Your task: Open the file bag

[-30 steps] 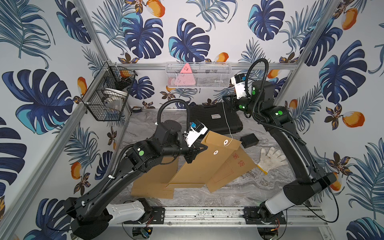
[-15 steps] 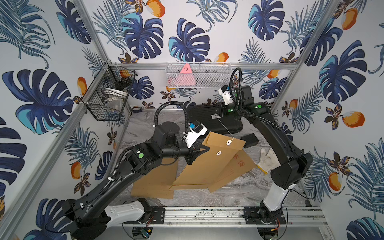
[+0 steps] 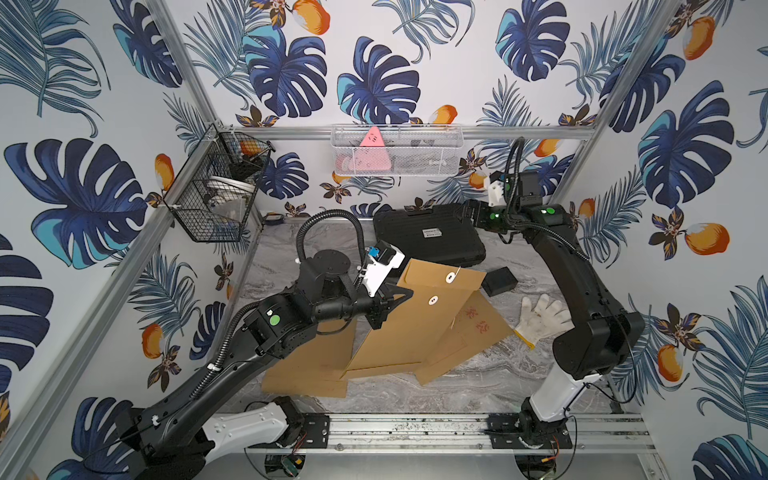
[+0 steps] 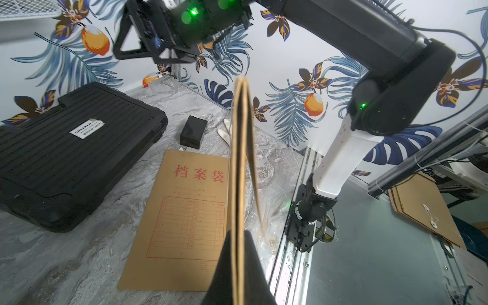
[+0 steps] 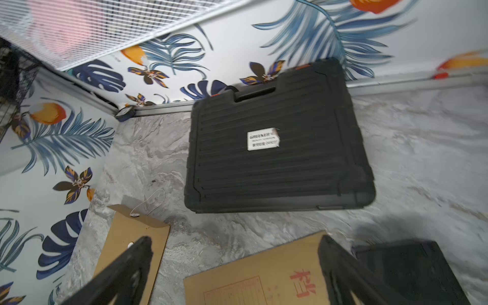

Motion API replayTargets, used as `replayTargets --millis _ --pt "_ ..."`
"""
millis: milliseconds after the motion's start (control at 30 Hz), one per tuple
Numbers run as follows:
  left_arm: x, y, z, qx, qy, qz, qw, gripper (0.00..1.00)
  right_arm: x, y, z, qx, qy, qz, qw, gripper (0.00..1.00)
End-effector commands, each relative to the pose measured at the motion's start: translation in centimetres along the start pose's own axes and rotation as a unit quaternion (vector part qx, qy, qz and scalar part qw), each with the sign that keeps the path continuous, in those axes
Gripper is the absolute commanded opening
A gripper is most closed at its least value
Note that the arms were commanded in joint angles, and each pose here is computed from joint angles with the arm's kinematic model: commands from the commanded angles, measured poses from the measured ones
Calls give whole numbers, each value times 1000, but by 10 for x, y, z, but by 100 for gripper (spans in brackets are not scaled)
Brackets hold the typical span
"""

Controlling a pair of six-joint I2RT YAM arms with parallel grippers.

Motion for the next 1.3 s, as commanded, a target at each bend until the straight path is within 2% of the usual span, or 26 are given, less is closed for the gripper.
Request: replayTargets --millis 0,267,533,700,933,1267 --pt "-6 -17 -1 -2 -20 -67 998 0 -17 3 -16 51 4 -33 998 100" --pt "-3 -53 11 -11 -37 -123 992 0 -75 25 -18 96 -25 -162 982 100" --pt "7 -96 43 -38 -1 -153 988 0 -105 57 1 58 -106 -206 971 100" --pt "1 -125 59 -43 47 -170 983 0 -108 54 11 19 -181 -222 958 100" --pt "-12 -150 49 4 102 -154 983 0 -125 22 33 -36 -326 -259 908 100" --pt "-36 -149 18 44 174 -139 974 0 -152 2 51 -58 -447 -293 843 100"
Point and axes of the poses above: each gripper's point midway between its finger pads, its own x axis out along the fingers, its own z axis along the line the jaws close on, y = z × x, the point moved 10 cm from there along -x, back along the fingers, and after that the axes turned 12 degrees about -x, right-handed, at the moved point
